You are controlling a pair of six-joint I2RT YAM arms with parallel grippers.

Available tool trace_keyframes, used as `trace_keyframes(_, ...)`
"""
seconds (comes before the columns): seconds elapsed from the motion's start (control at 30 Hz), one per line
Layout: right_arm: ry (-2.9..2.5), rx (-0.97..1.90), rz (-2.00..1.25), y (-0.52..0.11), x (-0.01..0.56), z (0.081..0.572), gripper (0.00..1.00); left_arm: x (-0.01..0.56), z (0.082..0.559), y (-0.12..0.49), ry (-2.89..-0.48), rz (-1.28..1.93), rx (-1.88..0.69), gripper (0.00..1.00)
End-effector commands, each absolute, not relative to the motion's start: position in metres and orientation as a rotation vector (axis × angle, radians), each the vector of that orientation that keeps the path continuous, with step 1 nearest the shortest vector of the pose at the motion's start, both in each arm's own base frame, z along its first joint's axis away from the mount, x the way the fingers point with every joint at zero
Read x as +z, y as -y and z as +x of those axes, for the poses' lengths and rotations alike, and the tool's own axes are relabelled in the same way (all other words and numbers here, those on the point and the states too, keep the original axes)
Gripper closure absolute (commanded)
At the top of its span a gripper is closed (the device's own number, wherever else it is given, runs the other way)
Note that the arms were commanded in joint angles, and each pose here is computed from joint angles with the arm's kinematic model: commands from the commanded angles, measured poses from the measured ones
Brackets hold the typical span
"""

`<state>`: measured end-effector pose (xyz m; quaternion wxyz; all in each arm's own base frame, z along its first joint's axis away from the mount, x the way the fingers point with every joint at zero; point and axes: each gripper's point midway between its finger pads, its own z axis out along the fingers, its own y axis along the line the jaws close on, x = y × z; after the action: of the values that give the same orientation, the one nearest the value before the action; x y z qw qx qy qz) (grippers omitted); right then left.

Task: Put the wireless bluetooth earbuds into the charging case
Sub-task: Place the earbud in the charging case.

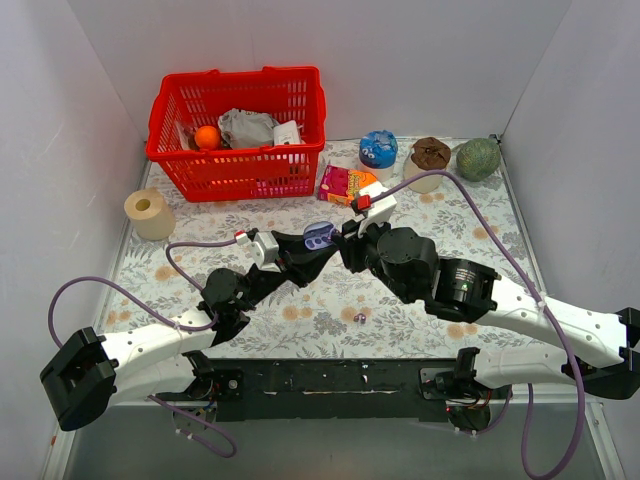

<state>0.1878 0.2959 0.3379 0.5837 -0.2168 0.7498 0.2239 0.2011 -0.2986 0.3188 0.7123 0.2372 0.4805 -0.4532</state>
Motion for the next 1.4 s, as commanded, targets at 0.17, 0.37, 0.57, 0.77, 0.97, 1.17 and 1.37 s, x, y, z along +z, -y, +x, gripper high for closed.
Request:
trace_keyframes(0.17,-1.735,0.562,-0.515,-0.304,0.352,0.185,0.66,0.339,0.195,0.293,-0.994,0.496,-1.024,1.00)
trace_keyframes(0.37,-1.732,0.552,-0.517,-0.308,0.355,0.187,0.66,0.338,0.195,0.292,-0.995,0.494,-1.024,1.00)
trace_keyframes(0.57,-1.741,0.538,-0.522,-0.307,0.352,0.188,0.65,0.338,0.194,0.292,-0.995,0.492,-1.031,1.00)
trace_keyframes(0.77,-1.747,0.537,-0.519,-0.304,0.351,0.187,0.65,0.339,0.194,0.291,-0.993,0.480,-1.043,1.00)
trace_keyframes(0.97,-1.749,0.552,-0.537,-0.311,0.355,0.185,0.64,0.338,0.193,0.294,-0.995,0.487,-1.052,1.00)
trace_keyframes(1.17,-1.758,0.544,-0.558,-0.315,0.354,0.186,0.62,0.337,0.193,0.293,-0.998,0.484,-1.052,1.00)
trace_keyframes(1.37,-1.756,0.557,-0.544,-0.310,0.358,0.184,0.62,0.337,0.194,0.294,-0.998,0.483,-1.053,1.00)
